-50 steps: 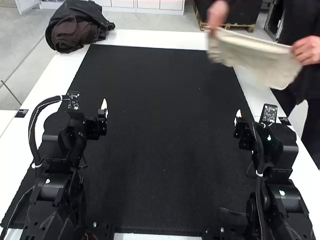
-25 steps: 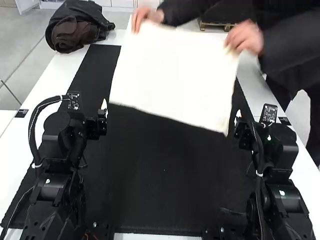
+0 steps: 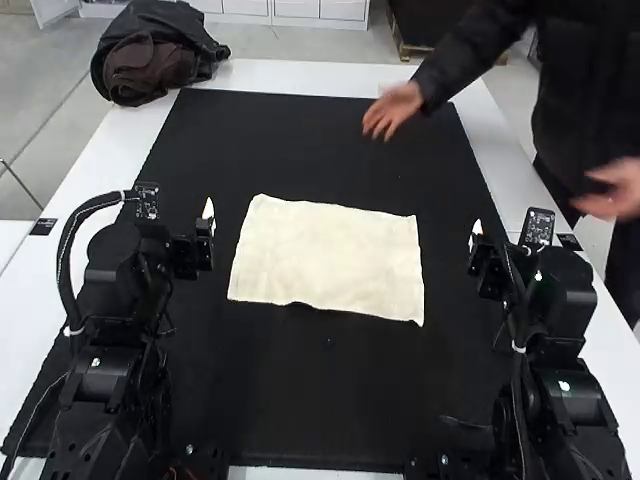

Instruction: Fold the towel.

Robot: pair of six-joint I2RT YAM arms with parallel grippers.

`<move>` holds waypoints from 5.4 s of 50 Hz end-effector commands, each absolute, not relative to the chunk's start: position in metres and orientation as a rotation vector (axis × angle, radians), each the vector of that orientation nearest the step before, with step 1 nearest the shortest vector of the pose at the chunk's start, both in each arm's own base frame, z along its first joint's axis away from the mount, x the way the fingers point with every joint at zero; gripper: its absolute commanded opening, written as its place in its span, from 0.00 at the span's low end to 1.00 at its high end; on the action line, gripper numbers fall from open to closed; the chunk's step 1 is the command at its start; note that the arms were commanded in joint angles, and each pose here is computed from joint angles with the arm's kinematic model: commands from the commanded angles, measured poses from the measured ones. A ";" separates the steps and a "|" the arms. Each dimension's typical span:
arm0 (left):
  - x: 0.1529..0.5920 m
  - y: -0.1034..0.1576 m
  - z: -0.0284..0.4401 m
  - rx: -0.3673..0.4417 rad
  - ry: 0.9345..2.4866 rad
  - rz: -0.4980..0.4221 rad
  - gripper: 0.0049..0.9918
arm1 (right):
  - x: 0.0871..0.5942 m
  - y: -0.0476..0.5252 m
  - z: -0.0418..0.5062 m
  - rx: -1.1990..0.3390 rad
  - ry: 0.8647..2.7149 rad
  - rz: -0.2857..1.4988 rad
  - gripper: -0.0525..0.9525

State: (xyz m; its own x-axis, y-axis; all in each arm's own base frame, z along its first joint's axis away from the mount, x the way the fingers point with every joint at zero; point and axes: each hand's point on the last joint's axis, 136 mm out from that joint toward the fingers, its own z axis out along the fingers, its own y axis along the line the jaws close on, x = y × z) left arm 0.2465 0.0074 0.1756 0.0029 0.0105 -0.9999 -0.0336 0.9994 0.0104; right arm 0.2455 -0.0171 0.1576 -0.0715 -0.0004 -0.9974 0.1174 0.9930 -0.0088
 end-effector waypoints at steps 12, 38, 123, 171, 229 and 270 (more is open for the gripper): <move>0.246 0.009 0.176 -0.018 1.562 0.052 0.97 | 0.246 -0.014 0.160 0.073 1.627 -0.089 0.96; 0.246 0.009 0.176 -0.018 1.562 0.052 0.97 | 0.246 -0.014 0.159 0.073 1.629 -0.090 0.96; 0.246 0.009 0.180 -0.013 1.546 0.057 0.97 | 0.246 -0.009 0.162 0.042 1.619 -0.073 0.96; 0.328 0.036 0.399 -0.037 1.344 0.237 0.97 | 0.339 0.011 0.353 -0.041 1.493 0.003 0.96; 0.383 -0.022 0.066 0.095 2.383 -0.212 0.97 | 0.377 0.030 0.082 -0.169 2.323 0.179 0.96; 0.440 -0.052 0.046 0.177 2.346 -0.197 0.97 | 0.416 0.078 0.048 -0.270 2.320 0.223 0.96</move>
State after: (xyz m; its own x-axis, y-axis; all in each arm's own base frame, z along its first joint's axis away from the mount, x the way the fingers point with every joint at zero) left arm 0.4274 -0.0529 0.0396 -0.7206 0.0662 -0.6902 0.1924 0.9755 -0.1072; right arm 0.4057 0.0739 0.0457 -0.6880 -0.1315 -0.7137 -0.2651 0.9610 0.0785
